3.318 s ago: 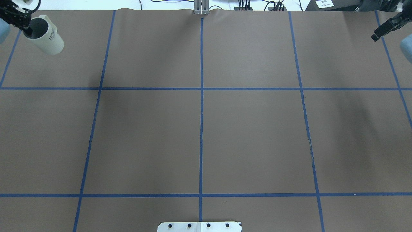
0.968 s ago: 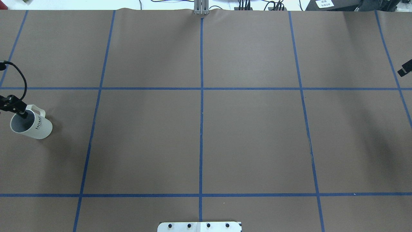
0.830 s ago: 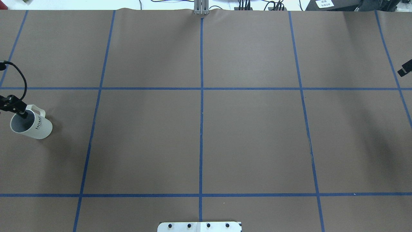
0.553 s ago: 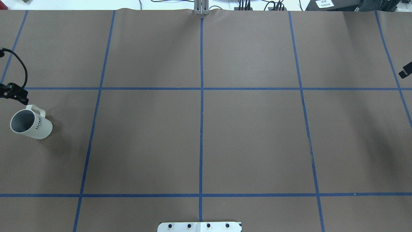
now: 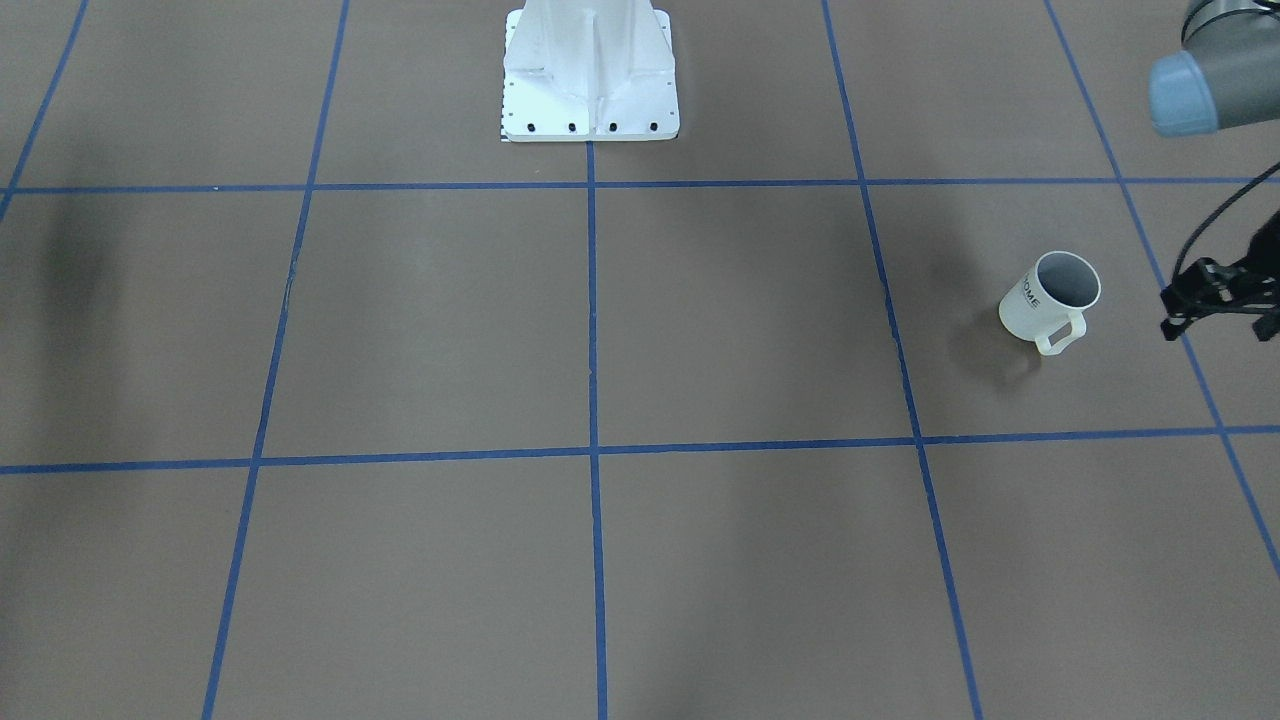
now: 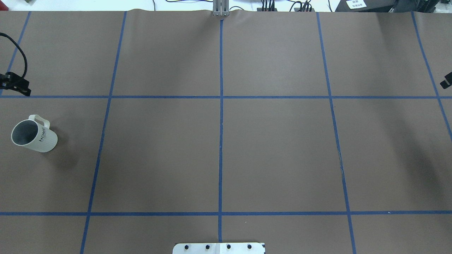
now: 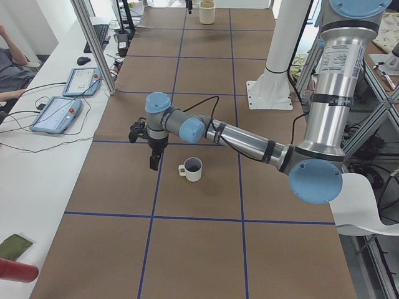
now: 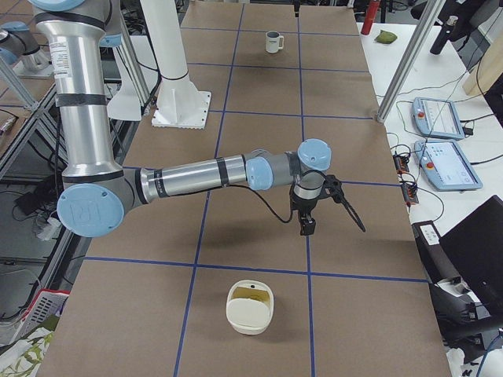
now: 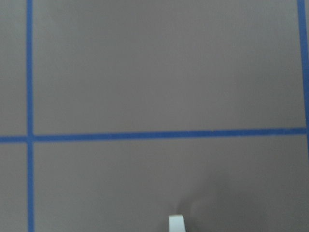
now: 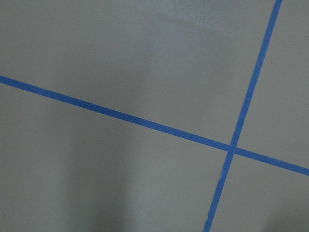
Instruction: Left arm hands cup to right arm to dump lemon
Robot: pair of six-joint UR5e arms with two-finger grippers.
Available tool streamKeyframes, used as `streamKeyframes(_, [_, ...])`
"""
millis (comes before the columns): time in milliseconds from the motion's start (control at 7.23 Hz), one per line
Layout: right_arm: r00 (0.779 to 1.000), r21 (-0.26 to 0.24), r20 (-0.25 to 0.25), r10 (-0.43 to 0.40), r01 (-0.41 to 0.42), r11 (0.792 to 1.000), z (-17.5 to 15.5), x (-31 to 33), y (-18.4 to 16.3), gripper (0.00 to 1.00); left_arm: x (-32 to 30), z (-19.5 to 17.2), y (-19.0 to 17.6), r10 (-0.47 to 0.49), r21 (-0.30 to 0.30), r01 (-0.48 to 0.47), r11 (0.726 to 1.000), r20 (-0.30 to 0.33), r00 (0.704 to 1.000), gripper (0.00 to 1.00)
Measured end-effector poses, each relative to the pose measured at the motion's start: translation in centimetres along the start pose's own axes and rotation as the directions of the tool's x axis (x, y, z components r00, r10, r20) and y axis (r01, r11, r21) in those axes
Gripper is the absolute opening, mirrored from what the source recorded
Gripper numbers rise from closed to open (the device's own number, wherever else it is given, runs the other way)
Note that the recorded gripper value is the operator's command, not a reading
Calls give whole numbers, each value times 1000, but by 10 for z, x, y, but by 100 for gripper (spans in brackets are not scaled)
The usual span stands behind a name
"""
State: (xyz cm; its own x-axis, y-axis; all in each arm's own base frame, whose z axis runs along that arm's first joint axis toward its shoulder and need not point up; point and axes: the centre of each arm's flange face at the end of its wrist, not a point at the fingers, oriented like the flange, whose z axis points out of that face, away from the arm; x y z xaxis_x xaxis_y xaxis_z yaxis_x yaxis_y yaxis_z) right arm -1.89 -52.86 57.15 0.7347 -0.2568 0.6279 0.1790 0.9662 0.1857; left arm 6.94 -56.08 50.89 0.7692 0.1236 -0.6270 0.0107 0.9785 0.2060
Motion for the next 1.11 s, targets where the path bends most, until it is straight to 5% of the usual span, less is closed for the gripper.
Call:
streamKeyframes(553, [996, 42, -8, 89, -89, 995, 5, 59, 70, 100, -133, -11, -4, 103, -10, -102, 995, 55, 993, 100])
streamKeyframes(1106, [989, 34, 84, 124, -127, 991, 15, 65, 99, 100, -163, -4, 18, 145, -43, -143, 989, 56, 988, 100])
